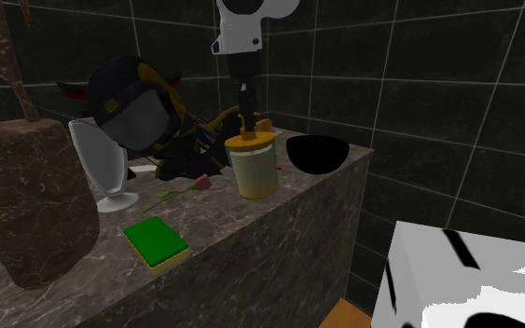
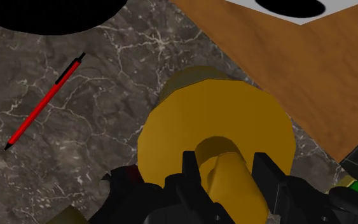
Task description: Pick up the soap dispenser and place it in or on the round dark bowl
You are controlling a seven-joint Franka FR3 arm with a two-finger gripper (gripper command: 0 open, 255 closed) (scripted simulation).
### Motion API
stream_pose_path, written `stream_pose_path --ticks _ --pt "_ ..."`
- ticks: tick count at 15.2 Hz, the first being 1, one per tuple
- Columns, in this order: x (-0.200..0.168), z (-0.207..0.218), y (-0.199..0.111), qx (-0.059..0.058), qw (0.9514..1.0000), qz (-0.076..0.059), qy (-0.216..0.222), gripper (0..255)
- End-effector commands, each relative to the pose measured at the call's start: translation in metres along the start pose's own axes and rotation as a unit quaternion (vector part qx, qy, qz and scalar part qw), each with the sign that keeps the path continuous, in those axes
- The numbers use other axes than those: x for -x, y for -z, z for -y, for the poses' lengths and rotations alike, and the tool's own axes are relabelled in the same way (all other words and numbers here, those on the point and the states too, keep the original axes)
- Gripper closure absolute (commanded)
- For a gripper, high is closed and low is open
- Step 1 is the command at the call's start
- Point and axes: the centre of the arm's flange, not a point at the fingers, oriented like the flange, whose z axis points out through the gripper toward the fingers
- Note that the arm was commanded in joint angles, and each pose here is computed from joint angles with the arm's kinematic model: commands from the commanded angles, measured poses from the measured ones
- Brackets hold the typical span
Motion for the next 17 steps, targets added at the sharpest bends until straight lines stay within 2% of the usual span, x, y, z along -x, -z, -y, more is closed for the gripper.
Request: stream_pose_path --ticks 1,17 --pt "0.001 0.000 0.011 0.001 1.0000 -0.001 -0.001 255" --pt "0.009 0.000 0.095 0.001 1.0000 -0.001 -0.001 255"
